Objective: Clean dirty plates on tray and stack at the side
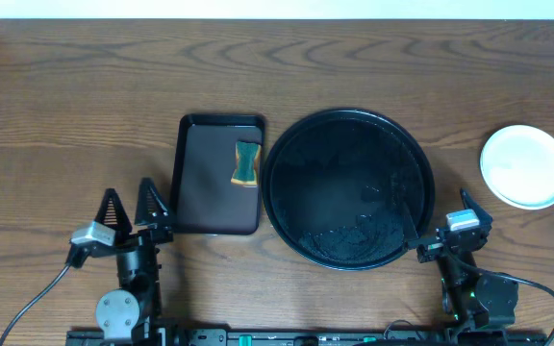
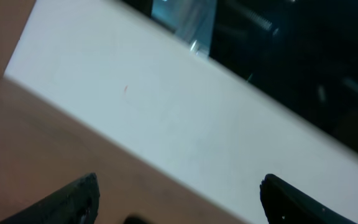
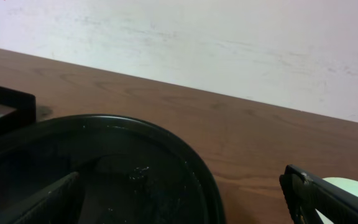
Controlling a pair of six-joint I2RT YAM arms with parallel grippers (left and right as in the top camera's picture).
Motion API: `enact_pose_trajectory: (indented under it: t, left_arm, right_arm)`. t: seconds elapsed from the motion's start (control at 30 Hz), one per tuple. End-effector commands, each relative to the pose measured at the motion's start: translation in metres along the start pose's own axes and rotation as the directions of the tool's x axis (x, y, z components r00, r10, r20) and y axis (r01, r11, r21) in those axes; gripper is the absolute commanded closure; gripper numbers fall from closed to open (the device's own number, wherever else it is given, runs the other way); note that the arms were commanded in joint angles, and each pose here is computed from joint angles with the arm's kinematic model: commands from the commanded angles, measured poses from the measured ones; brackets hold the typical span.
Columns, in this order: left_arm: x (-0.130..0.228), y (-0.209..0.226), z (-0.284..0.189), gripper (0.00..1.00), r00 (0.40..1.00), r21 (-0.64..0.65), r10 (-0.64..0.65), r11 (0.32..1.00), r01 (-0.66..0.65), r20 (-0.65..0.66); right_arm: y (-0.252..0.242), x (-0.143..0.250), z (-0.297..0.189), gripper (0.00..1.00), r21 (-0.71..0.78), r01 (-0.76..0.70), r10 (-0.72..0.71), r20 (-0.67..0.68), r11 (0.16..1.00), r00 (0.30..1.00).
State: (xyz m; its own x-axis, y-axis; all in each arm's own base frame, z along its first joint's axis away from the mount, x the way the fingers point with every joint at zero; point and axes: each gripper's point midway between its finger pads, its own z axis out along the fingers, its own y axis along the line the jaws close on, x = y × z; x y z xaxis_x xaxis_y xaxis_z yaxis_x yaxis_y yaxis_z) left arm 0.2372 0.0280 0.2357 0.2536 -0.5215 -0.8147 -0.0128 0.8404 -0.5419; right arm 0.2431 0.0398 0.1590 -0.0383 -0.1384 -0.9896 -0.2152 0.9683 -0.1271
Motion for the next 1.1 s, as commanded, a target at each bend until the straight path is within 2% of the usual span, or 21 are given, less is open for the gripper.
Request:
enact_pose_trajectory:
  t: [0.0,0.23,0.33,1.07]
  left_arm:
    - [0.021,0.012,-0.001,0.16,0.998,-0.033,0.009,0.999,-0.011,-0.067]
    - [0.075,0.061,-0.016,0.16,0.959,-0.216,0.047,0.970,-0.111,-0.279]
    - [0.075,0.060,-0.015,0.16,0.947,-0.188,0.131,0.963,-0.192,-0.294]
    - [0.075,0.061,-0.015,0.17,0.946,-0.189,0.131,0.963,-0.192,-0.295]
  right_arm:
    - [-0.002,0.001,0.000,0.01,0.010,-0.015,0.015,-0.004,1.000,1.000]
    - [-0.002,0.001,0.000,0.01,0.010,-0.015,0.015,-0.004,1.000,1.000]
    - [-0.002,0.001,0.000,0.01,0.010,-0.015,0.015,-0.004,1.000,1.000]
    - [-0.002,0.001,0.000,0.01,0.010,-0.015,0.015,-0.004,1.000,1.000]
